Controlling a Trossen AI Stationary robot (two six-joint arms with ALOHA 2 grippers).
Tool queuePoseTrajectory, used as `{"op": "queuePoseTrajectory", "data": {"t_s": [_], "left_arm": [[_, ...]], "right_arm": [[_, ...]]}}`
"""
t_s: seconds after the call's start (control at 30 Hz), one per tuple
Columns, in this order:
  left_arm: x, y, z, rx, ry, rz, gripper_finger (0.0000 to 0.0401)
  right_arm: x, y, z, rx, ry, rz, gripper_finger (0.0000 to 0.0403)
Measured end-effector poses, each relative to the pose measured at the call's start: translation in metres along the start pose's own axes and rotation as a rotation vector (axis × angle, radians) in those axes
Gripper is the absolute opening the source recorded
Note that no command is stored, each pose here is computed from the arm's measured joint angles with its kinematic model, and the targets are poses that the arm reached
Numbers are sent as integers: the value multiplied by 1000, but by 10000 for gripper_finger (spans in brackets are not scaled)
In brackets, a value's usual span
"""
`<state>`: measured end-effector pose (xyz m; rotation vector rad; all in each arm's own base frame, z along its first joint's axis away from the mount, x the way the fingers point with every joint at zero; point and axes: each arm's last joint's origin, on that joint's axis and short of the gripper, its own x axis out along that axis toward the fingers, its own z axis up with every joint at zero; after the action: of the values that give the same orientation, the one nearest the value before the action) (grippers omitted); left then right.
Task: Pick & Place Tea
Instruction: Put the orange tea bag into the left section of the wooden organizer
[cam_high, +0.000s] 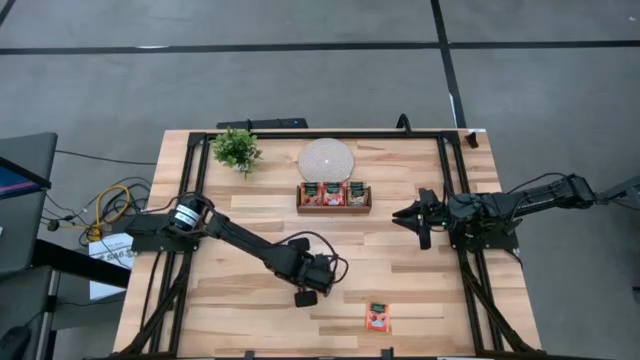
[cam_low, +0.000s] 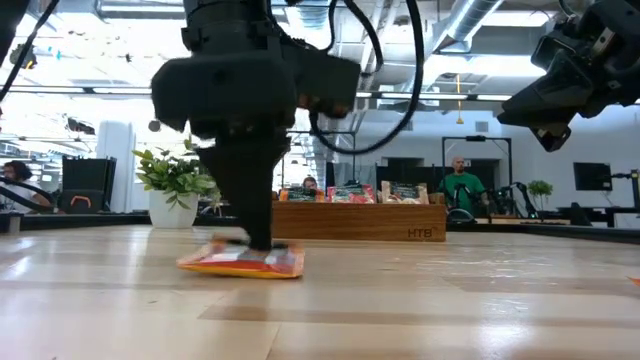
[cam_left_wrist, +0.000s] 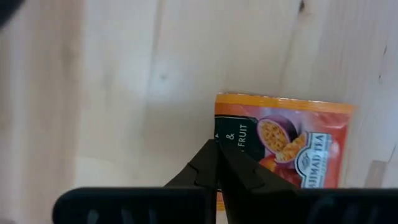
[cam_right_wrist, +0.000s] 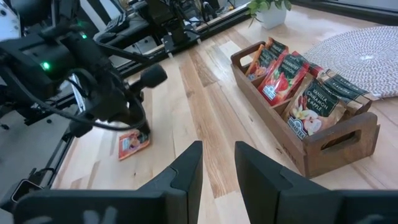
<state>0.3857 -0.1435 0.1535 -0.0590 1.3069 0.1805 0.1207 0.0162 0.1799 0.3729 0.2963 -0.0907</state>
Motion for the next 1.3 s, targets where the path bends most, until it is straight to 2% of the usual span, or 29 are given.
{"op": "queuePoseTrajectory", "data": {"t_s": [0.53,0.8,1.03,1.23,1.3], "left_arm": [[-44,17,2,13,-76,123,0],[-79,31,24,114,-131,255,0],[-102,65,46,193,-149,445,0],[-100,104,58,227,-106,576,0],[-99,117,62,207,-93,592,0]], "right_arm": [[0,0,0,0,0,-1,86],[0,0,0,7,-1,-1,86],[0,0,0,8,-2,-1,86],[0,0,0,8,-2,-1,86],[0,0,0,8,-2,-2,86]]}}
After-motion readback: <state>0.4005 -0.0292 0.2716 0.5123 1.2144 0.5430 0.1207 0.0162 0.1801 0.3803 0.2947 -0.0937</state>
